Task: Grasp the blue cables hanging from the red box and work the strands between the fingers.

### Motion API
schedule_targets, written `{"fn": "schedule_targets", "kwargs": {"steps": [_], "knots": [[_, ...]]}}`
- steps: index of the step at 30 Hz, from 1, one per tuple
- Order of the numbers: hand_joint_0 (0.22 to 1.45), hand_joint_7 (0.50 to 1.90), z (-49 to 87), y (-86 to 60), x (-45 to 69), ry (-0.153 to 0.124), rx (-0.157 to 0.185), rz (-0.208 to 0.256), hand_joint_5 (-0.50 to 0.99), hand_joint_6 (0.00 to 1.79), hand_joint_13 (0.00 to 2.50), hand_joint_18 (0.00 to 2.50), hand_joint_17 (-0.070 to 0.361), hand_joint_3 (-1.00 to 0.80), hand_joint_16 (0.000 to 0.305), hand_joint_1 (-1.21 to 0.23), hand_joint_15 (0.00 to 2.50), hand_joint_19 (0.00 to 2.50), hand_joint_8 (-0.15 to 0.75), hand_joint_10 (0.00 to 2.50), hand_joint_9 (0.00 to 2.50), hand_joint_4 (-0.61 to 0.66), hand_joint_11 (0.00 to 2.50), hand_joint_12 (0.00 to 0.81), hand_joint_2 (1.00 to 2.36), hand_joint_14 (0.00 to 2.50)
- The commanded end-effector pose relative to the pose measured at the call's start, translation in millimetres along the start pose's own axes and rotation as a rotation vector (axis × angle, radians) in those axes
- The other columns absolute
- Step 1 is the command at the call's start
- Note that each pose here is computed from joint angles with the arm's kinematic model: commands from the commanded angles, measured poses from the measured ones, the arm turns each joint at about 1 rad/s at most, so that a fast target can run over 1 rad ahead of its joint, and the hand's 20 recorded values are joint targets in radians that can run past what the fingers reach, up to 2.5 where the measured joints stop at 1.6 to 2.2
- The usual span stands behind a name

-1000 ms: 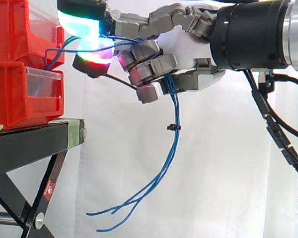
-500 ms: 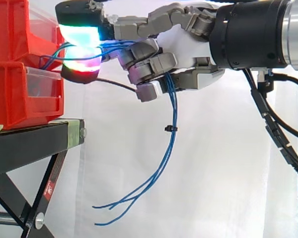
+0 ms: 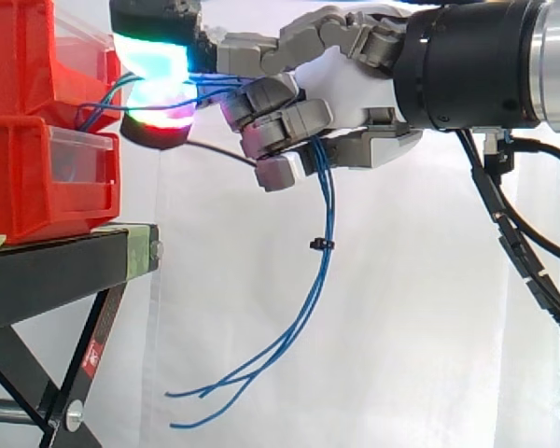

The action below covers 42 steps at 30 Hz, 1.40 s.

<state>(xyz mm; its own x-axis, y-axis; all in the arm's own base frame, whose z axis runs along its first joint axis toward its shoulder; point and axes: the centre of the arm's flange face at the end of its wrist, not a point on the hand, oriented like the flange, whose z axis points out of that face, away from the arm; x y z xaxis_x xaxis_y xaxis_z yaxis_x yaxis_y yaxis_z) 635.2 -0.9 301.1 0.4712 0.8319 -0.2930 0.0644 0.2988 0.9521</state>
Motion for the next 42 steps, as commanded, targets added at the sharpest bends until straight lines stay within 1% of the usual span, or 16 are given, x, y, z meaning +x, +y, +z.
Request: {"fn": "schedule_targets", "kwargs": {"steps": [1,4,6,8,9,11,15,17,19,23,27,29,31,36,39,42], "knots": [[1.28,1.36,0.0,0.0,-0.1,0.0,0.0,0.0,0.69,0.02,1.0,1.37,0.102,-0.17,0.045,-0.72,1.32,1.28,0.376,2.5,0.67,0.36,2.46,0.418,1.01,2.5],[1.07,1.01,0.0,-0.8,0.4,0.0,0.001,-0.001,0.63,0.02,1.0,1.37,0.102,-0.09,0.045,-0.73,1.32,1.28,0.376,2.5,0.67,0.5,2.46,0.418,1.1,2.5],[0.94,0.94,0.0,0.0,-0.1,0.0,0.0,0.0,0.59,0.02,1.0,1.37,0.102,-0.17,0.045,-0.71,1.32,1.28,0.376,2.5,0.67,0.51,2.46,0.418,1.28,2.5],[1.0,0.93,0.0,-0.8,0.4,0.0,0.001,-0.001,0.57,0.02,1.0,1.37,0.102,-0.16,0.045,-0.72,1.32,1.28,0.376,2.5,0.67,0.49,2.46,0.418,1.17,2.5],[1.14,0.97,0.4,-0.2,-0.9,-0.002,0.001,0.0,0.56,0.02,1.0,1.37,0.102,-0.09,0.045,-0.71,1.32,1.28,0.376,2.5,0.67,0.43,2.46,0.418,1.01,2.5],[1.19,1.16,0.0,-0.8,0.4,0.0,0.001,-0.001,0.59,0.02,1.0,1.37,0.102,-0.07,0.045,-0.7,1.32,1.28,0.376,2.5,0.67,0.29,2.46,0.418,1.01,2.5],[1.06,1.52,-0.1,-0.1,-0.1,0.0,0.001,0.0,0.58,0.0,1.0,1.37,0.102,-0.01,0.045,-0.72,1.32,1.28,0.376,2.5,0.67,0.18,2.46,0.418,1.08,2.5],[0.92,1.28,-0.2,-0.2,-0.2,0.001,0.002,-0.001,0.32,0.47,1.0,1.37,0.102,-0.13,0.045,-0.76,1.32,1.28,0.376,2.5,0.67,0.23,2.46,0.418,1.23,2.5],[0.91,1.14,-0.2,-0.2,-0.2,0.001,0.002,-0.001,0.1,0.83,1.0,1.37,0.102,-0.13,0.045,-0.76,1.32,1.28,0.376,2.5,0.67,0.26,2.46,0.418,1.01,2.5],[0.89,1.16,0.1,-0.7,-1.0,-0.001,0.003,-0.002,-0.07,1.18,1.0,1.37,0.102,-0.43,0.045,-0.76,1.32,1.28,0.376,2.5,0.67,0.23,2.46,0.418,1.01,2.5],[1.16,1.15,-0.1,-0.1,-0.1,0.0,0.001,-0.001,-0.1,1.38,1.0,1.37,0.102,-0.43,0.045,-0.8,1.32,1.28,0.376,2.5,0.67,0.09,2.46,0.418,1.01,2.5],[1.26,1.24,0.0,0.0,-0.1,0.0,0.0,0.0,0.0,1.27,1.0,1.37,0.102,-0.33,0.045,-0.74,1.32,1.28,0.376,2.5,0.67,0.1,2.46,0.418,1.01,2.5],[1.3,1.6,-0.1,-0.1,-0.1,0.0,0.001,-0.001,0.59,0.05,1.0,1.37,0.102,-0.26,0.045,-0.66,1.32,1.28,0.376,2.5,0.67,0.21,2.46,0.418,1.01,2.5],[1.07,1.19,0.0,0.0,-0.1,0.0,0.0,0.0,0.55,0.02,1.0,1.37,0.102,-0.15,0.045,-0.68,1.32,1.28,0.376,2.5,0.67,0.33,2.46,0.418,1.0,2.5],[0.83,0.93,0.0,0.0,-0.1,0.0,0.0,0.0,0.48,0.02,1.0,1.37,0.102,-0.29,0.045,-0.54,1.32,1.28,0.376,2.5,0.67,0.39,2.46,0.418,1.31,2.5],[0.82,0.86,0.0,0.0,-0.1,0.0,0.0,0.0,0.44,0.02,1.0,1.37,0.102,-0.31,0.045,-0.51,1.32,1.28,0.376,2.5,0.67,0.42,2.46,0.418,1.33,2.5]]}}
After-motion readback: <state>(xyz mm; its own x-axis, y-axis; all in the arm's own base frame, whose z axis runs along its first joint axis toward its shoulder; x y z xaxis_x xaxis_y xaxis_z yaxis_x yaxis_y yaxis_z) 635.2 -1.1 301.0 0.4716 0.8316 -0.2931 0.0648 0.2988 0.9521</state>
